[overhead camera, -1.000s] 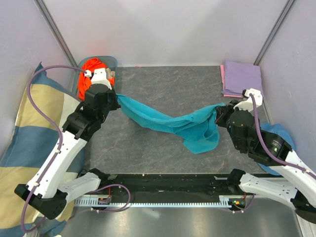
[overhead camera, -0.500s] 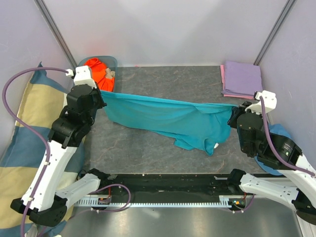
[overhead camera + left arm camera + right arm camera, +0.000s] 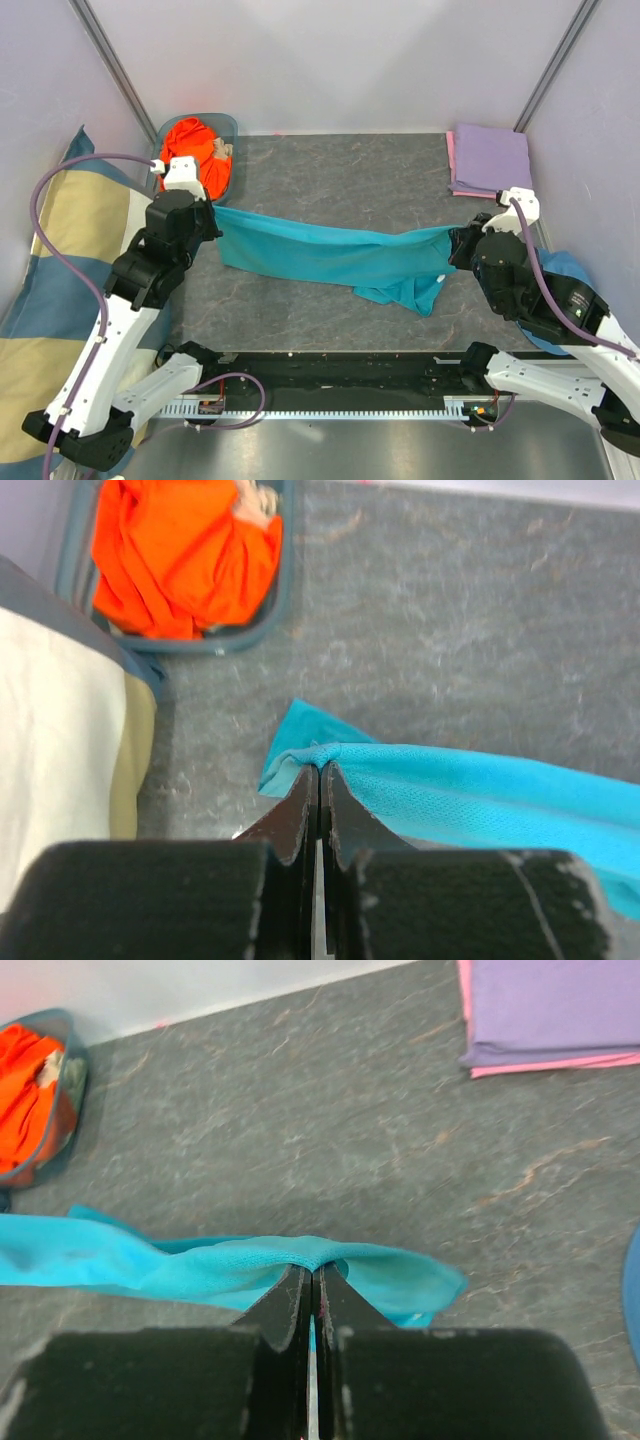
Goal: Fold and stack the t-shirts
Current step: Flatten out the tshirt
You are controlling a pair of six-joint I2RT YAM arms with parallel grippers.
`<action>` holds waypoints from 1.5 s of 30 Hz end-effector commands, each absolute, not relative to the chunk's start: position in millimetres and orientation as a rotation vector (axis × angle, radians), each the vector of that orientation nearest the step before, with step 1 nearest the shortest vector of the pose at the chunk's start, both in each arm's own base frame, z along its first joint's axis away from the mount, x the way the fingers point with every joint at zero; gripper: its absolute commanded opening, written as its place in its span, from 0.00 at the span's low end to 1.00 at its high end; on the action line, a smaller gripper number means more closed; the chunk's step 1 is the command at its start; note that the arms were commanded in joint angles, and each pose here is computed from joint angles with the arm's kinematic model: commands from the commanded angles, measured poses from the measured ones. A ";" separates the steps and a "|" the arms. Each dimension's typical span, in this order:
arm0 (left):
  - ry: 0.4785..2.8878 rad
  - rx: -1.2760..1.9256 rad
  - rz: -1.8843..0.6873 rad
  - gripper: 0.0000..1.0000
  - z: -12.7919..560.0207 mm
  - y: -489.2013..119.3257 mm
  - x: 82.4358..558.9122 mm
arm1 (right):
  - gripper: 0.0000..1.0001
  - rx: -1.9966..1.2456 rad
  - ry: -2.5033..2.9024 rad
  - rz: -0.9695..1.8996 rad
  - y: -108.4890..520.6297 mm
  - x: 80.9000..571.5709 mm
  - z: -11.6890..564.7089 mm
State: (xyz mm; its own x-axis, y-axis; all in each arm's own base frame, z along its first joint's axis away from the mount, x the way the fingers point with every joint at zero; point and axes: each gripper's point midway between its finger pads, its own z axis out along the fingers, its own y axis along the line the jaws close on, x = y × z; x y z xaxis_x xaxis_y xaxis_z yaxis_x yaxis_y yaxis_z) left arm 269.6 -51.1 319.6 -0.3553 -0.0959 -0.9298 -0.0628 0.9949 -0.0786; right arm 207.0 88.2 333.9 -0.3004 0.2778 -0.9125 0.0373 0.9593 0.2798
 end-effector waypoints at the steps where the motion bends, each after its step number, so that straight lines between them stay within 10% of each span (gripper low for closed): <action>1: 1.950 -0.118 -0.091 0.02 310.5 -59.2 270.6 | 0.00 0.219 1.879 0.331 100.8 203.6 335.4; 23: 1.698 -0.055 -0.093 0.02 441.8 -99.1 393.3 | 0.00 0.146 1.623 -0.112 103.0 356.2 443.8; 35: 1.659 -0.037 -0.123 0.02 467.6 -85.3 349.8 | 0.00 0.094 1.617 -0.038 101.0 352.6 476.0; 45: 1.704 -0.030 -0.436 0.02 441.6 -78.2 210.9 | 0.00 0.070 1.518 0.269 67.1 232.9 524.9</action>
State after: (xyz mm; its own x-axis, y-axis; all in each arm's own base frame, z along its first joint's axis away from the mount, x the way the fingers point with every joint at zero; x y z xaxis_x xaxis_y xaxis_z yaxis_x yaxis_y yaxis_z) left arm 274.3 -79.3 409.3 -0.2278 -0.1341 -0.9644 0.1260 0.9781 -0.1658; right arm 293.4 92.8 456.7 -0.1084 0.0870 -0.9903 -0.0500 0.9944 0.0928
